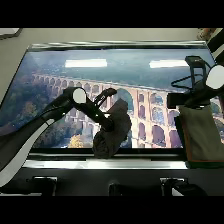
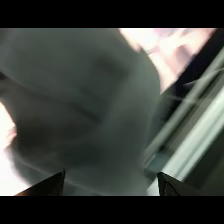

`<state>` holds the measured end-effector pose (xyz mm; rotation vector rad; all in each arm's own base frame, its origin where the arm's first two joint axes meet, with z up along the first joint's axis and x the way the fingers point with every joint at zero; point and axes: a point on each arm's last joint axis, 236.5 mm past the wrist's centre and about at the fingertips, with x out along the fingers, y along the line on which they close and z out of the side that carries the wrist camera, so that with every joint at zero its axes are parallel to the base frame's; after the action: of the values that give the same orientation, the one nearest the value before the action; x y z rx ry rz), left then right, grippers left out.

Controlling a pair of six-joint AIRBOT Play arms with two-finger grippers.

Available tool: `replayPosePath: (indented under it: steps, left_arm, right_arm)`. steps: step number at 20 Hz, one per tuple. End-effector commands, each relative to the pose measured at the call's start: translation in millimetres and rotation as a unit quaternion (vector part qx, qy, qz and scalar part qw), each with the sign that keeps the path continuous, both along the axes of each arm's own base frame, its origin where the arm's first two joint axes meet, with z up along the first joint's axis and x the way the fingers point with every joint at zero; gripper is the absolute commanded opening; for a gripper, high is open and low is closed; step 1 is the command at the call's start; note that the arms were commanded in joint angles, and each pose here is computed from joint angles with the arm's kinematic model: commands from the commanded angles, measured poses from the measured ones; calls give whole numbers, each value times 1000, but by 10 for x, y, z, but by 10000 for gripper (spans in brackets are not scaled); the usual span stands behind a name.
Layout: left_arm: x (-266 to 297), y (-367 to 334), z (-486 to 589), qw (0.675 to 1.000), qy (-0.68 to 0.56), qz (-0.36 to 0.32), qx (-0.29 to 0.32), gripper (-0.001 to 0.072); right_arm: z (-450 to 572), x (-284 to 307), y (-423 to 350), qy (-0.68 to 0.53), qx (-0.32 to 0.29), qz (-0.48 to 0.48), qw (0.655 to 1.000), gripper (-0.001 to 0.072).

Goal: Fold the shirts.

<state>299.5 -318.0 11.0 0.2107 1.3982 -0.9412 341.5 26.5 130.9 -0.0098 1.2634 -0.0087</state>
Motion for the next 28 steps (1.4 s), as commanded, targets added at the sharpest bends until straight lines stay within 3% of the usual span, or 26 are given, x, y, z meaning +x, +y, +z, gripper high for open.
replayPosePath:
  steps: [1,5,7,9,12,13,16,17,18,19,20,21,22,23,25,28]
  left_arm:
    - [316,533,-106,996,-23,42,77,720]
    - [246,1249,-23,985,52,155,64,720]
    - [-167,1308,-223,976,113,181,35,662]
    - [-600,1170,-452,966,158,203,-8,658]
    - [-918,852,-705,940,207,257,-88,626]
    - [-923,787,-772,932,211,276,-103,590]
    - [-915,638,-861,924,220,291,-118,585]
    - [-930,602,-897,923,224,291,-116,473]
    - [-955,578,-930,923,227,290,-112,408]
    - [-972,564,-958,924,229,288,-109,276]
    - [-974,564,-966,925,227,286,-108,53]
    - [-972,564,-961,928,222,279,-110,44]
    - [-971,564,-959,928,221,278,-111,43]
    - [-971,564,-958,928,221,278,-111,43]
    - [-961,568,-950,929,218,277,-112,41]
    - [-675,643,-682,937,164,275,-138,40]
  right_arm:
    - [-289,48,207,41,36,13,998,676]
    - [-890,73,876,121,163,61,977,693]
    - [-978,17,1288,159,250,93,951,695]
    - [-970,27,1532,166,305,119,930,700]
    - [-1048,43,1619,175,325,130,920,704]
    - [-1100,41,1623,184,326,128,919,704]
    - [-1105,-24,1789,200,357,147,901,702]
    - [-1148,-91,1846,206,355,158,898,703]
    - [-1241,-179,1868,219,346,163,898,710]
    - [-1371,-277,1890,233,336,162,898,712]
    - [-1491,-347,1911,241,329,158,899,711]
    - [-1609,-391,1938,243,326,151,901,709]
    - [-1710,-408,1961,241,324,143,904,685]
    - [-1773,-392,1996,232,324,138,907,614]
    - [-1773,-322,2041,211,326,145,910,62]
    - [-1403,-120,2059,142,335,171,916,50]
